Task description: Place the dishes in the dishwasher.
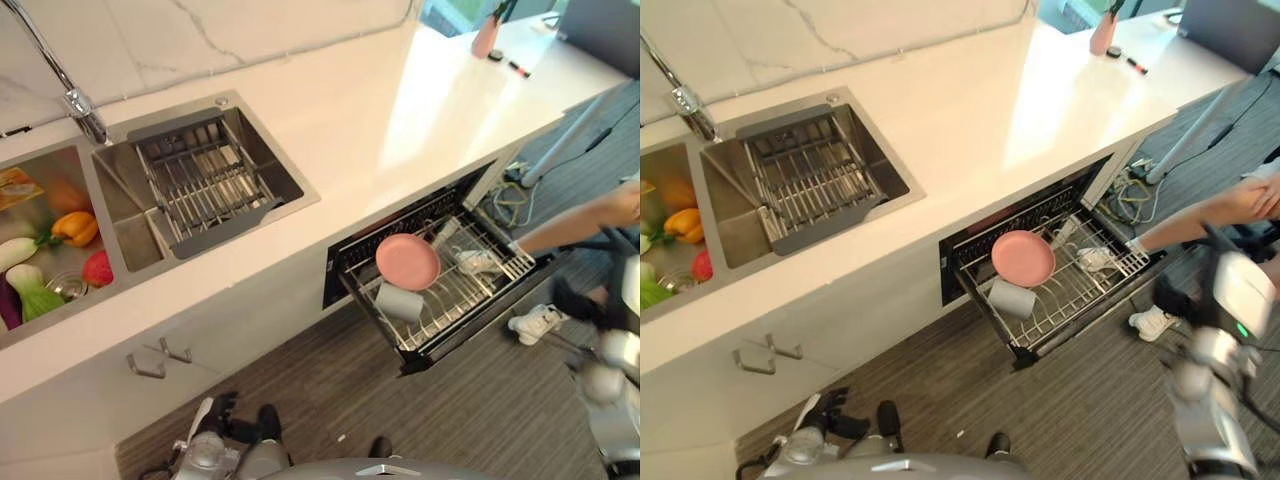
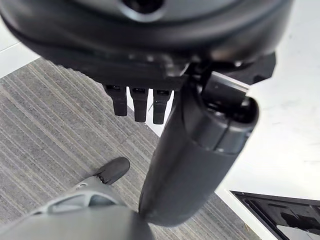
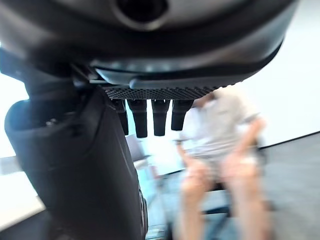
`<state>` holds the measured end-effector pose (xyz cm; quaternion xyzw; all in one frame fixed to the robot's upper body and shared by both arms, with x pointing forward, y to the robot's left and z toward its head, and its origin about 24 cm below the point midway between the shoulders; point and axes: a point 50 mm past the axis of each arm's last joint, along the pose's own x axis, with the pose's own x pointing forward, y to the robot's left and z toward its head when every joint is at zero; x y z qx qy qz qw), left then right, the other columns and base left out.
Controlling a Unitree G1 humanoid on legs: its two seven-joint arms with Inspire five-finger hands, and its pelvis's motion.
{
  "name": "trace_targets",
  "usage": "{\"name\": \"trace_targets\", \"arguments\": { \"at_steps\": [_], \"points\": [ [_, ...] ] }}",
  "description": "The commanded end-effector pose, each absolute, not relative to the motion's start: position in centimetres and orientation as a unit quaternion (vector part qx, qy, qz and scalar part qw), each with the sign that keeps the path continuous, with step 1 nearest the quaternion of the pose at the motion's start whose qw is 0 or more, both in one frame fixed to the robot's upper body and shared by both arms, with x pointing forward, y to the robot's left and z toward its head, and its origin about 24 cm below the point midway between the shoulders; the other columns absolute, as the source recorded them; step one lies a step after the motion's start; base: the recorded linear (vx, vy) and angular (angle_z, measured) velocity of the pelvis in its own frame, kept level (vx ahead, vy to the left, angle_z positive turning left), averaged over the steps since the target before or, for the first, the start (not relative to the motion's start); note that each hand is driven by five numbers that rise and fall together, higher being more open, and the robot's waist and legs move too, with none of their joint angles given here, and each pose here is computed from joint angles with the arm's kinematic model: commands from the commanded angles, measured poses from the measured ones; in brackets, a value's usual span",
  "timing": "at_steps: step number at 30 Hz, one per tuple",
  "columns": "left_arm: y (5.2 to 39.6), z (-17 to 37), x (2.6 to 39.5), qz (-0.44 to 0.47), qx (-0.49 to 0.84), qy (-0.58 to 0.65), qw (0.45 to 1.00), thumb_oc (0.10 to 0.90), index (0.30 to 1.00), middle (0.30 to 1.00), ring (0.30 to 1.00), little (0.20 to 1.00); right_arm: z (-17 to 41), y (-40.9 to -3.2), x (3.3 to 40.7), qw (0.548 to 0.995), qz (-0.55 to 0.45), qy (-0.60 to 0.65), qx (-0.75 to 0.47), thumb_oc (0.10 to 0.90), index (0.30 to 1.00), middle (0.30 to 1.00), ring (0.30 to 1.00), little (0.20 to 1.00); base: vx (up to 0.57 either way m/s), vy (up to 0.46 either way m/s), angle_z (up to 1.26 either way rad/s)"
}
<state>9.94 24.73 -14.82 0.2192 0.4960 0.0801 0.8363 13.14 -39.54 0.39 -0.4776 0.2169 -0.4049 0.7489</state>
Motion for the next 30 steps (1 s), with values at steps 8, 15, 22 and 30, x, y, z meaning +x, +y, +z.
{"name": "trace_targets", "arguments": {
  "at_steps": [8, 15, 22, 30],
  "points": [
    [24.0, -15.4, 9.4, 0.07, 0.22, 0.514, 0.826, 0.8, 0.9, 0.9, 0.9, 0.9, -5.8, -41.5, 6.8, 0.692, -0.498, 0.421, -0.308, 0.4, 0.3, 0.3, 0.3, 0.3, 0.02, -0.019, 0.06],
    [23.7, -15.5, 9.2, 0.063, 0.226, 0.51, 0.828, 0.8, 0.9, 0.9, 0.9, 0.9, -6.5, -37.2, 15.5, 0.782, -0.375, 0.375, -0.327, 0.4, 0.3, 0.3, 0.3, 0.3, -0.01, 0.006, 0.27],
    [23.0, -15.2, 10.1, 0.041, 0.236, 0.489, 0.838, 0.8, 0.9, 0.9, 0.9, 0.9, -5.7, -32.2, 22.7, 0.845, -0.297, 0.313, -0.317, 0.4, 0.3, 0.3, 0.3, 0.3, 0.0, 0.0, 0.47],
    [22.7, -15.0, 10.8, 0.025, 0.249, 0.476, 0.843, 0.8, 0.9, 0.9, 0.9, 0.9, 0.9, -27.0, 31.4, 0.899, -0.212, 0.139, -0.357, 0.4, 0.3, 0.3, 0.3, 0.3, 0.01, 0.017, 0.41]
  ]
}}
